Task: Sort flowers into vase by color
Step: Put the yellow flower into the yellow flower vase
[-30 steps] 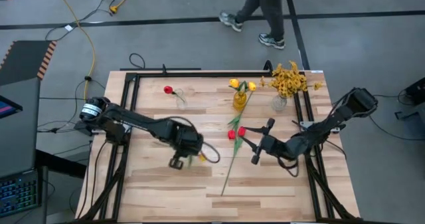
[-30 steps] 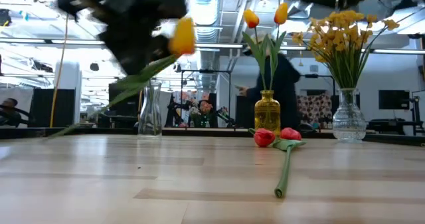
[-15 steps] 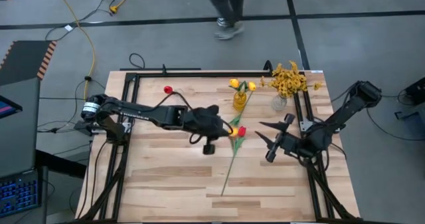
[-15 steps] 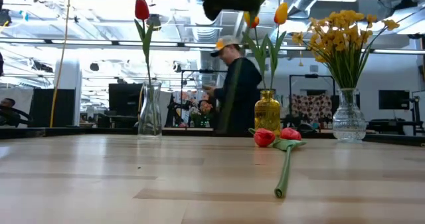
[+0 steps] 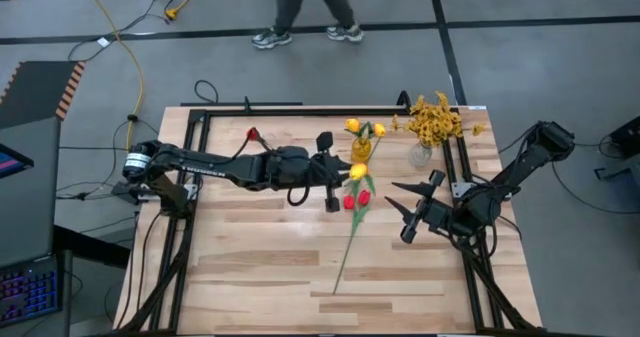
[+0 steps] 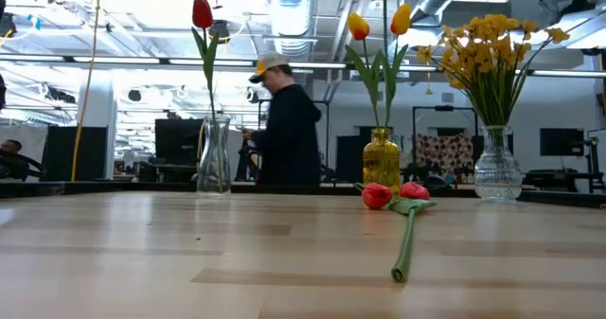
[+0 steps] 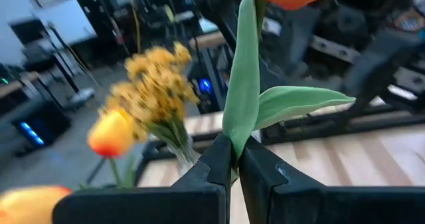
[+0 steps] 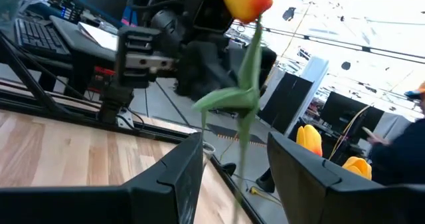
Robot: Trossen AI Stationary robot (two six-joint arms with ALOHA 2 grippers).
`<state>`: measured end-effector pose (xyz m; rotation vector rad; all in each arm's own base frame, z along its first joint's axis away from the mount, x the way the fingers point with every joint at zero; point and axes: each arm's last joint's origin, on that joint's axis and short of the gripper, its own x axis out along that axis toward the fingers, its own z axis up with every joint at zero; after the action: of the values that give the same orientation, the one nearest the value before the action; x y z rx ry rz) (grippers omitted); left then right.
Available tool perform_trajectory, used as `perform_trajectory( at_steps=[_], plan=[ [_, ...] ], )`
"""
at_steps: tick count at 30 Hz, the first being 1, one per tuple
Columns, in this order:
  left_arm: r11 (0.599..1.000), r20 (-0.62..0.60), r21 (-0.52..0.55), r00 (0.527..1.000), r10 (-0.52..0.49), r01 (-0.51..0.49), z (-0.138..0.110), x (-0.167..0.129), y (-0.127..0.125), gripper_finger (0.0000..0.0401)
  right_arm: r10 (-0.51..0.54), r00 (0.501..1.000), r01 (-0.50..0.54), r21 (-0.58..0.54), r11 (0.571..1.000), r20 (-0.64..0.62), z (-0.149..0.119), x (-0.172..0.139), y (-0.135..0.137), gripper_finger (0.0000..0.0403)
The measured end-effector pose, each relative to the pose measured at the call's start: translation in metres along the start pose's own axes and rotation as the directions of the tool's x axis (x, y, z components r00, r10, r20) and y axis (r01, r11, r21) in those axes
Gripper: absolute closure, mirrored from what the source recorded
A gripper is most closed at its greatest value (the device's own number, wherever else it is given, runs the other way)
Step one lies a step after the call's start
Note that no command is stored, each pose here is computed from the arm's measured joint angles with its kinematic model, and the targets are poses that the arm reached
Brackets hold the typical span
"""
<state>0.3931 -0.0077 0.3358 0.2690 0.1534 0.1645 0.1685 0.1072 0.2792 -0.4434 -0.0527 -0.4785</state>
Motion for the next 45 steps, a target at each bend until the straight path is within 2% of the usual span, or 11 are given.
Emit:
perform_trajectory(
  at_steps=[9, 23, 31, 38, 45],
  plan=[
    [0.993, 0.05, 0.097, 0.997, 0.064, -0.068, 0.001, 0.003, 0.02, 0.0396, 0.002, 1.0, -0.002, -0.001, 1.0, -0.001, 0.0, 0.0, 0.0, 0.0207],
    [0.994, 0.075, 0.073, 0.994, 0.08, -0.085, -0.006, 0.007, 0.052, 0.0396, 0.003, 1.0, -0.003, -0.002, 1.0, 0.0, 0.0, 0.0, 0.0, 0.0207],
    [0.992, 0.084, 0.065, 0.991, 0.102, -0.108, -0.011, 0.012, 0.059, 0.0396, 0.004, 1.0, -0.004, -0.002, 1.0, 0.0, 0.0, 0.0, 0.0, 0.0207],
    [0.99, 0.049, 0.071, 0.992, 0.115, -0.119, -0.032, 0.031, 0.053, 0.0396, 0.011, 1.0, -0.011, -0.026, 1.0, -0.009, -0.002, 0.0, 0.002, 0.0207],
    [0.986, 0.031, 0.058, 0.988, 0.152, -0.153, -0.034, 0.033, 0.053, 0.0396, 0.016, 1.0, -0.017, -0.042, 0.999, -0.015, -0.003, 0.0, 0.003, 0.0207]
  ],
)
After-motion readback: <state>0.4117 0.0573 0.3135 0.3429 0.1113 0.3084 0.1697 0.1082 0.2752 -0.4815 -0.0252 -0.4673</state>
